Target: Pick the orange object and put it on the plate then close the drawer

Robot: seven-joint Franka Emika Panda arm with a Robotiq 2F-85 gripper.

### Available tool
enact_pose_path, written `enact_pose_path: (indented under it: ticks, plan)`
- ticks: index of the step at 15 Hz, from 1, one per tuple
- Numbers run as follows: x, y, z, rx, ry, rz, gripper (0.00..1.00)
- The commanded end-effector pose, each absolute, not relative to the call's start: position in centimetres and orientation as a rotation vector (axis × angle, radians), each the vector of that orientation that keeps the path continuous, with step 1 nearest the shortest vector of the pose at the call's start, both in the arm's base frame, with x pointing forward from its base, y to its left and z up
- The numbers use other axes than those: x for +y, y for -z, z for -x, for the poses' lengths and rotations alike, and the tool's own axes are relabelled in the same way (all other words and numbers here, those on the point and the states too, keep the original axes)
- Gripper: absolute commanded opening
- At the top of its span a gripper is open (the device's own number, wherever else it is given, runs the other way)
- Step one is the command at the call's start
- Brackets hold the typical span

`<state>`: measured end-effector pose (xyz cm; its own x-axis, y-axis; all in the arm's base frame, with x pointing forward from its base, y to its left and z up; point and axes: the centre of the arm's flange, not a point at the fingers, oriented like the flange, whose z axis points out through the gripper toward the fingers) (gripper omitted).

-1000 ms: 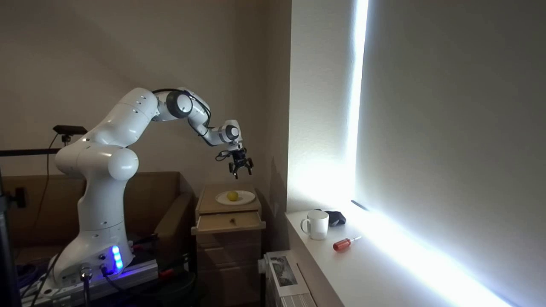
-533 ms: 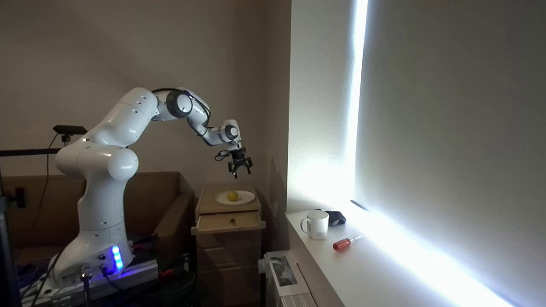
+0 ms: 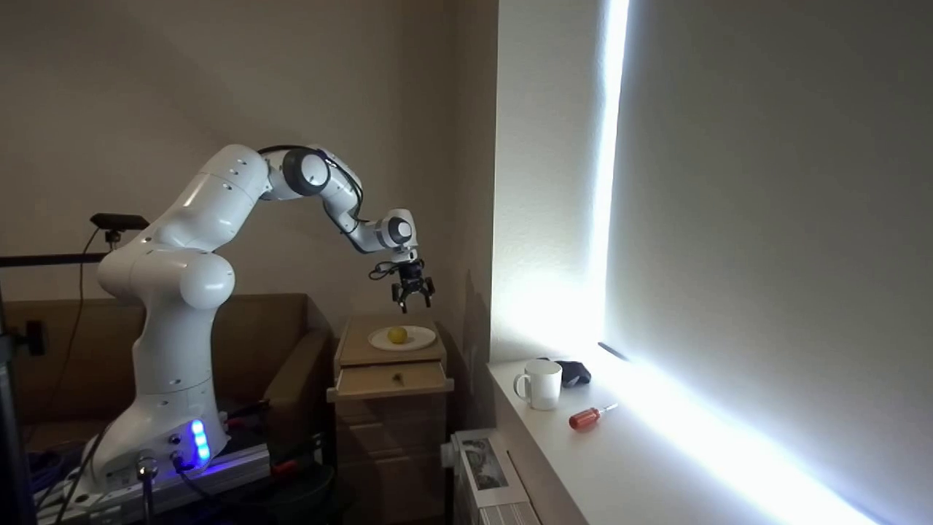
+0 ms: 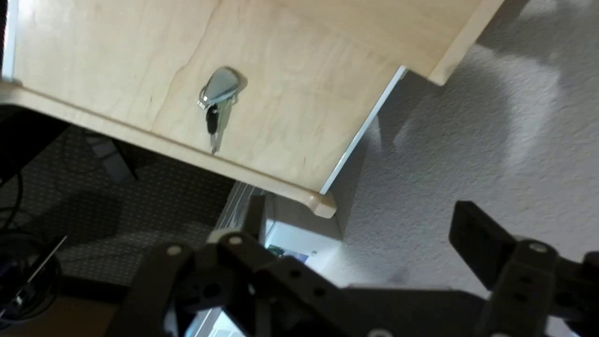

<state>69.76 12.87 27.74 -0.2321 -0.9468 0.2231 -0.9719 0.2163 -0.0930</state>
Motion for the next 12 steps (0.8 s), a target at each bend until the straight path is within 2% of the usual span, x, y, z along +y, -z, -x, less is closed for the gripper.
enact_pose_path:
  ticks: [1,7,12]
  plan:
    - [5.8,-27.0,-63.8,-2.276,-0.167,-1.892,1.0]
    - [-5.5,-21.0,-57.8,-2.165,0.138,-1.952,1.0]
    - [-8.6,-10.9,-54.3,-2.042,0.253,-2.102,1.0]
